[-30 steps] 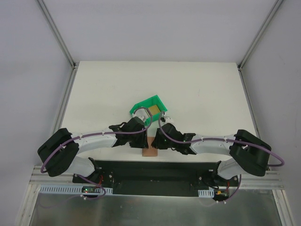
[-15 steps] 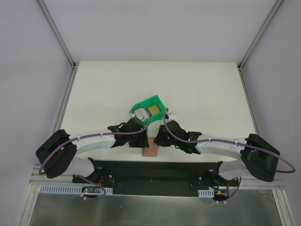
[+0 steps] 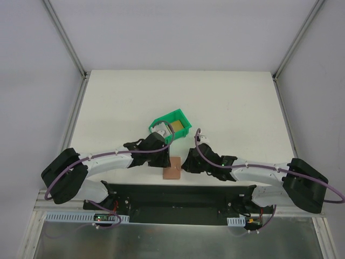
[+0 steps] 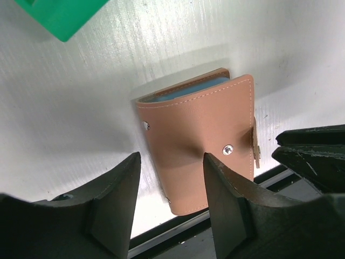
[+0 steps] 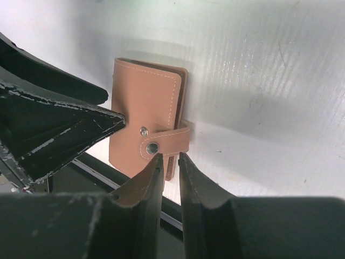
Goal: Put the credit cards into the card holder
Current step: Close the card holder at the center of the board.
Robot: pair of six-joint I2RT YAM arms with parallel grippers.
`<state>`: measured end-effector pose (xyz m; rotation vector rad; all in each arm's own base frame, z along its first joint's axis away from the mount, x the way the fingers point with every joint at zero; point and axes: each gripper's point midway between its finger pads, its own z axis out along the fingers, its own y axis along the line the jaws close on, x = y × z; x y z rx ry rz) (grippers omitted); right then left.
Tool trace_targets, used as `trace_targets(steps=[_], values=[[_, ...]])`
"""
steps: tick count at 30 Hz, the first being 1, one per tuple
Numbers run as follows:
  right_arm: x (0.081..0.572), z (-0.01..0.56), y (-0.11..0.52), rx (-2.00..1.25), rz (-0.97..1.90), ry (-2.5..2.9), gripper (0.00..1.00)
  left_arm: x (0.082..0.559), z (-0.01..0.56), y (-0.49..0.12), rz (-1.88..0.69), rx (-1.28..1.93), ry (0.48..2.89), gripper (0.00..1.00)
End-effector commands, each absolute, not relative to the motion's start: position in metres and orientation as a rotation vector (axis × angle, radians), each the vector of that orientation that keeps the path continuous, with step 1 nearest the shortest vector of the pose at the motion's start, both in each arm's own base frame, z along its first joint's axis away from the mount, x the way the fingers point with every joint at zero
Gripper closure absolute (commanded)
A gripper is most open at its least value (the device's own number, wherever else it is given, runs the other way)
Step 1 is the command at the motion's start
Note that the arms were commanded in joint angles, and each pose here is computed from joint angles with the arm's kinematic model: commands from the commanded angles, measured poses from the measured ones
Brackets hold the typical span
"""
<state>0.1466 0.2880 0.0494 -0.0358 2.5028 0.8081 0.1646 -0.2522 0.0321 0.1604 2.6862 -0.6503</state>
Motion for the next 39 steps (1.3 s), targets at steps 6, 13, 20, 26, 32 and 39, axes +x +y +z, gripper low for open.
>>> trace_targets(steps=[6,13,20,26,32,39], values=[[0.148,0.066,0.310,-0.003,0.934,2.474,0.79,0.163,0.025,-0.247,-0.627,0.192,2.704,0.53],[0.152,0.064,0.322,-0.041,0.922,2.488,0.80,0.160,0.020,-0.247,-0.632,0.172,2.718,0.54],[0.153,0.060,0.333,-0.077,0.927,2.511,0.80,0.159,0.015,-0.245,-0.620,0.169,2.729,0.54],[0.156,0.067,0.325,-0.080,0.896,2.483,0.79,0.159,0.015,-0.245,-0.618,0.160,2.725,0.54],[0.158,0.061,0.326,-0.108,0.871,2.517,0.80,0.160,0.017,-0.246,-0.627,0.167,2.722,0.54],[0.155,0.053,0.330,-0.142,0.848,2.564,0.81,0.160,0.017,-0.247,-0.630,0.168,2.723,0.55]])
